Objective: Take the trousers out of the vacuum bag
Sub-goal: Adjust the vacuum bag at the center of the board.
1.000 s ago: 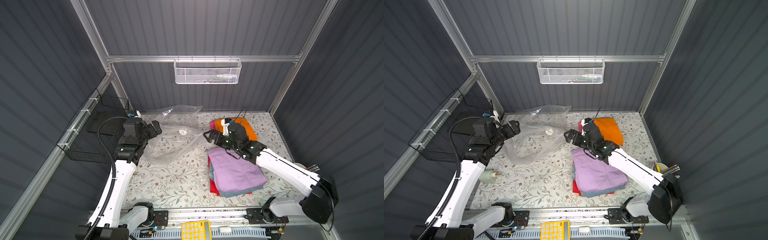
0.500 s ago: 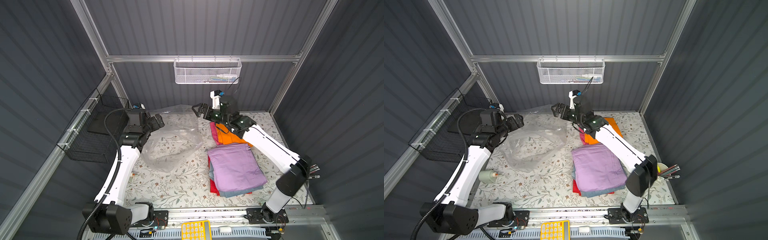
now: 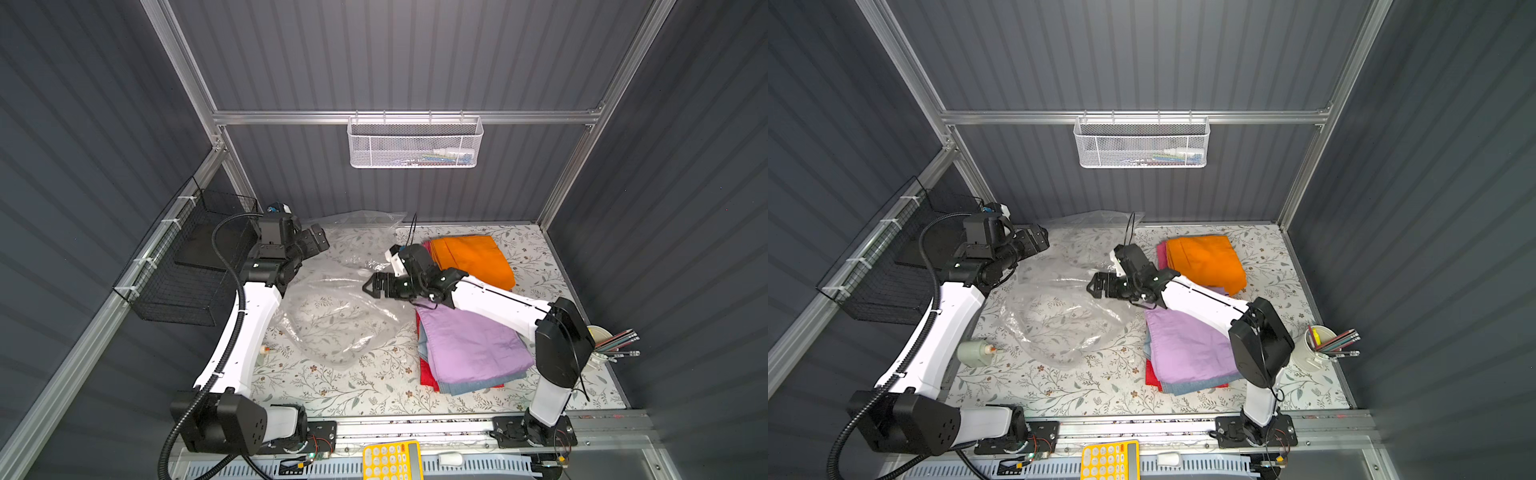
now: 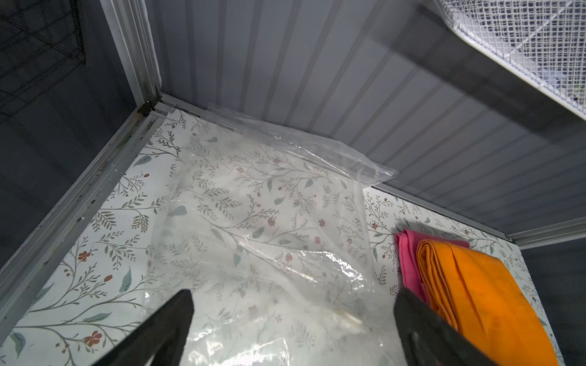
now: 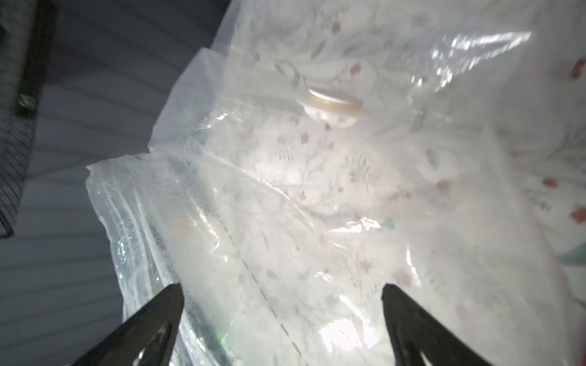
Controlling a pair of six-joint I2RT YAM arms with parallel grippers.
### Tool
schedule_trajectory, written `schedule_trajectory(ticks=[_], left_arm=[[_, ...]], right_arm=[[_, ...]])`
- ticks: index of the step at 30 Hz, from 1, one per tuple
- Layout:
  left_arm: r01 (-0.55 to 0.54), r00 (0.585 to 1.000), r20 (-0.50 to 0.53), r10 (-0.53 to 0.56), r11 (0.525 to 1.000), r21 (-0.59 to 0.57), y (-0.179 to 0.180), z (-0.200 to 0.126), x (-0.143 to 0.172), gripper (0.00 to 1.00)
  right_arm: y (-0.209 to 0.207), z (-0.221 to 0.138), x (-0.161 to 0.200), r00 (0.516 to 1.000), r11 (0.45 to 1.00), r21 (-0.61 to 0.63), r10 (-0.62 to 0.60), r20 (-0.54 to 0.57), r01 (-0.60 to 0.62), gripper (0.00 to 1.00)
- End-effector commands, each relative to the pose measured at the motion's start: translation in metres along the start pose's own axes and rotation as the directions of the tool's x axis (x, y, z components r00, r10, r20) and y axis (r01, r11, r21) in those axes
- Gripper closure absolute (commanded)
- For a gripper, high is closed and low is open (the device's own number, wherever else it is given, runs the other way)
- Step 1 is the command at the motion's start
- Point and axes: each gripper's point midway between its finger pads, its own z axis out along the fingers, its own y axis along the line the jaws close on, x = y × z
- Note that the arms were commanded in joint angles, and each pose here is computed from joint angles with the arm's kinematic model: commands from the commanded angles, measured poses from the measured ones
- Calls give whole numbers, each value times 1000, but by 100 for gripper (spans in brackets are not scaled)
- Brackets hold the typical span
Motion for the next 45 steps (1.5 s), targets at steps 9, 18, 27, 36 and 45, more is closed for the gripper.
schedule_trajectory(ticks=[9, 18, 27, 36, 45], left_arm=[[84, 971, -232, -62, 993, 84, -4, 22, 67, 0], [202, 874, -471, -118, 971, 131, -1, 15, 157, 0], [202, 780, -612, -132, 978, 46, 21, -6, 238, 0], [230, 742, -641, -197, 973, -32, 44, 24, 289, 0], [225, 793, -574, -203, 974, -34, 40, 66, 266, 0]], right_arm=[[-41, -11, -20, 992, 992, 117, 37, 124, -51, 2], [10, -68, -64, 968, 998, 52, -40, 249, 28, 3], [30, -43, -1, 985, 1000, 26, 10, 171, -14, 5], [-7, 21, 38, 991, 987, 111, 108, 73, -116, 8], [-49, 80, 15, 971, 954, 199, 200, 133, -224, 8]])
